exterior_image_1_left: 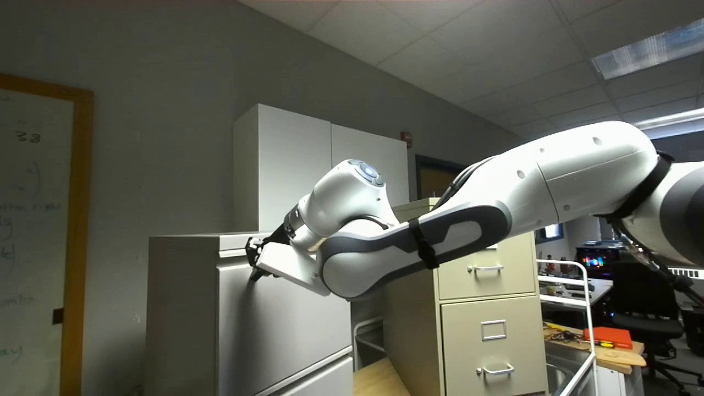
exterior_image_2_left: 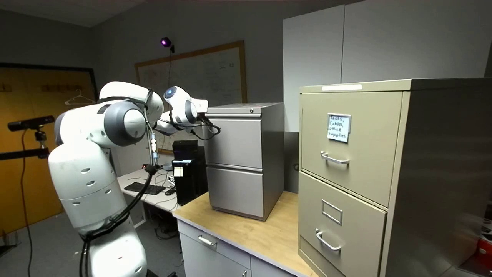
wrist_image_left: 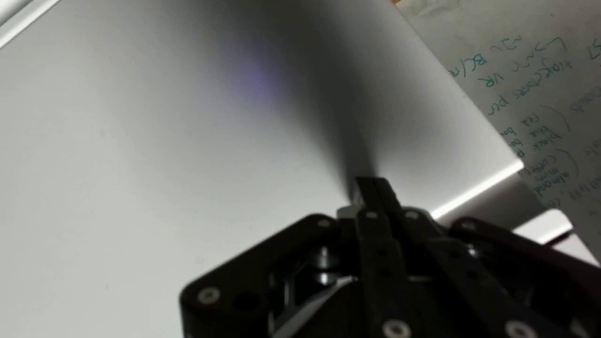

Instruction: Close the top drawer on the left

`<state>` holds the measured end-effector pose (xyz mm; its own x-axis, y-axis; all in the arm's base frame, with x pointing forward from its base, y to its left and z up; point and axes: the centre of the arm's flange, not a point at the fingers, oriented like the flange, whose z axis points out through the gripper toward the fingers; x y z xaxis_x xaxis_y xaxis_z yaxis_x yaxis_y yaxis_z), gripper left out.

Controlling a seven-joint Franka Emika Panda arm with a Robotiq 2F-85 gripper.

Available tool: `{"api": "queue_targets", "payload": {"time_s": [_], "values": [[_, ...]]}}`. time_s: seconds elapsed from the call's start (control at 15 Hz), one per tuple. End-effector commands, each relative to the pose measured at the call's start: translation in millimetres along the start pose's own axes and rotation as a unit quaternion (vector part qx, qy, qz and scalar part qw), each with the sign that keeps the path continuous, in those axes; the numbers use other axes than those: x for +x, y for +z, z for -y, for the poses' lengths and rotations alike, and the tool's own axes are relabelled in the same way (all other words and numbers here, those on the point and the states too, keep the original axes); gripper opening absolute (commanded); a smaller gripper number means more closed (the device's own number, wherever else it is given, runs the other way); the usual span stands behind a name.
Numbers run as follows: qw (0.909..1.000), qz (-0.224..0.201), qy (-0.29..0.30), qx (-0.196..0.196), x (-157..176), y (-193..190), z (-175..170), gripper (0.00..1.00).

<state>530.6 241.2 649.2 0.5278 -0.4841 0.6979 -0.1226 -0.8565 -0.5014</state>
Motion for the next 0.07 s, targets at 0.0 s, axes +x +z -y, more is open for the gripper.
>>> {"api": "queue_targets", "payload": {"time_s": [0.0], "values": [[1.0000, 0.009, -0.002, -0.002, 10.6, 19.9, 16.2, 0.03]]}}
